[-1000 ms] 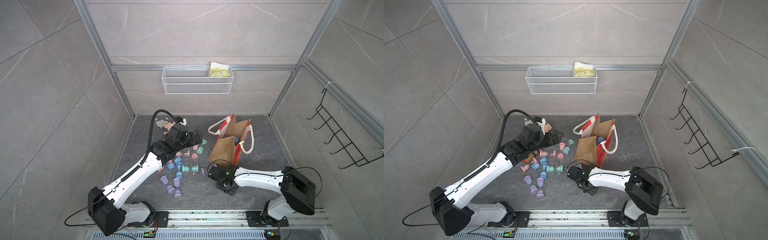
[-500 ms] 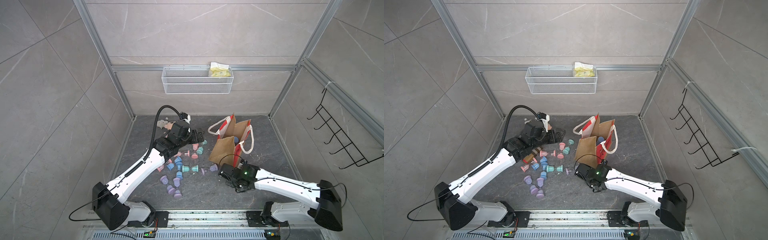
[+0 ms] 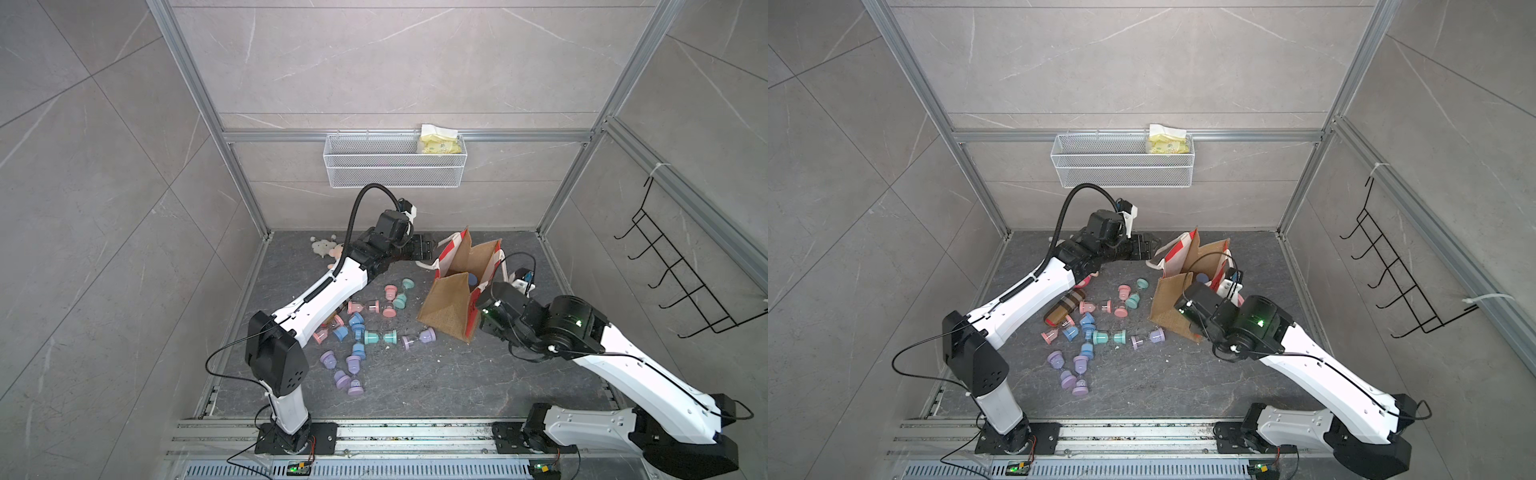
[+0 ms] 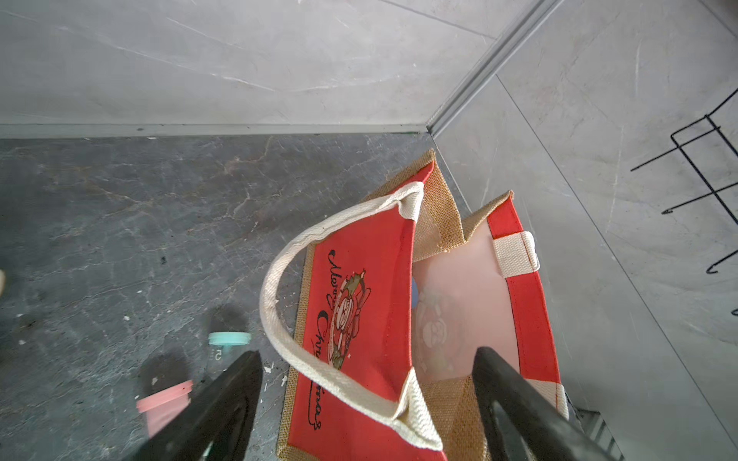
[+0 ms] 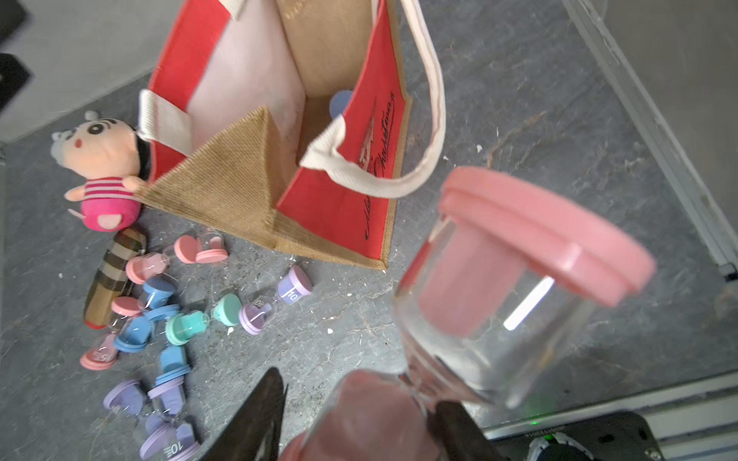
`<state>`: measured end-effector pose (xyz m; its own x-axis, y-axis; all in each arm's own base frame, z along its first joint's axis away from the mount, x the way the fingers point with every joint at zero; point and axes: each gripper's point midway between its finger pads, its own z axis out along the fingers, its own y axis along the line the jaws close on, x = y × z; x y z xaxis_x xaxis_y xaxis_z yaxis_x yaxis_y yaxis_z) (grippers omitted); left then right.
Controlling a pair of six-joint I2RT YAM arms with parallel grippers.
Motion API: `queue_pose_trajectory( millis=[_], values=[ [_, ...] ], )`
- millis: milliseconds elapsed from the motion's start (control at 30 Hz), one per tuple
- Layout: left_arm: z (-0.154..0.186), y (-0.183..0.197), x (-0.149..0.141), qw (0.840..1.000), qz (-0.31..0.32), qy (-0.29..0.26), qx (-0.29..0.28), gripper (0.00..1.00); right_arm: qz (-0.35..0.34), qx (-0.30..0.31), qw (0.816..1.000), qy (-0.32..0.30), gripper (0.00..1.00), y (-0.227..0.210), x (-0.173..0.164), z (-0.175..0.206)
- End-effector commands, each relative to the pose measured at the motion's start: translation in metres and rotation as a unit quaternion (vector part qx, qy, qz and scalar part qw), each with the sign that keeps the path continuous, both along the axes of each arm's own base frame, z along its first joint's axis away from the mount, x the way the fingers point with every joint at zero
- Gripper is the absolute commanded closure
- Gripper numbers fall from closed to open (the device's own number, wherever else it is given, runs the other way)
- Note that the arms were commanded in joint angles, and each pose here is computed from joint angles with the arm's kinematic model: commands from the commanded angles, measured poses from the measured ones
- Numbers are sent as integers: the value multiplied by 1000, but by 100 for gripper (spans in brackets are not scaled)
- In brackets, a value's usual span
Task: Put the hourglass into the canvas bag
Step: Pick up the hourglass from the center of the board, then place the hourglass in the canvas bag.
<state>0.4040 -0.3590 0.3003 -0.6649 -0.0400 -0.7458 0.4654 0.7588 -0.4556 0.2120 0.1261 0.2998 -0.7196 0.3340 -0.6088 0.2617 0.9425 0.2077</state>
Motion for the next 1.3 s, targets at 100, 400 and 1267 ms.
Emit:
queue_pose_trajectory(
  millis=[100, 400, 1267],
  values=[
    [0, -39, -2, 997, -70, 11, -9, 22, 59, -31, 997, -26, 96, 11, 45, 30],
    [-25, -61, -9, 995, -94, 43, 6, 35, 43, 32, 998, -34, 98, 19, 108, 36],
    [-37, -41, 12, 998, -22, 32, 40, 100, 49, 156, 983, 80, 100, 47, 185, -52]
  ],
)
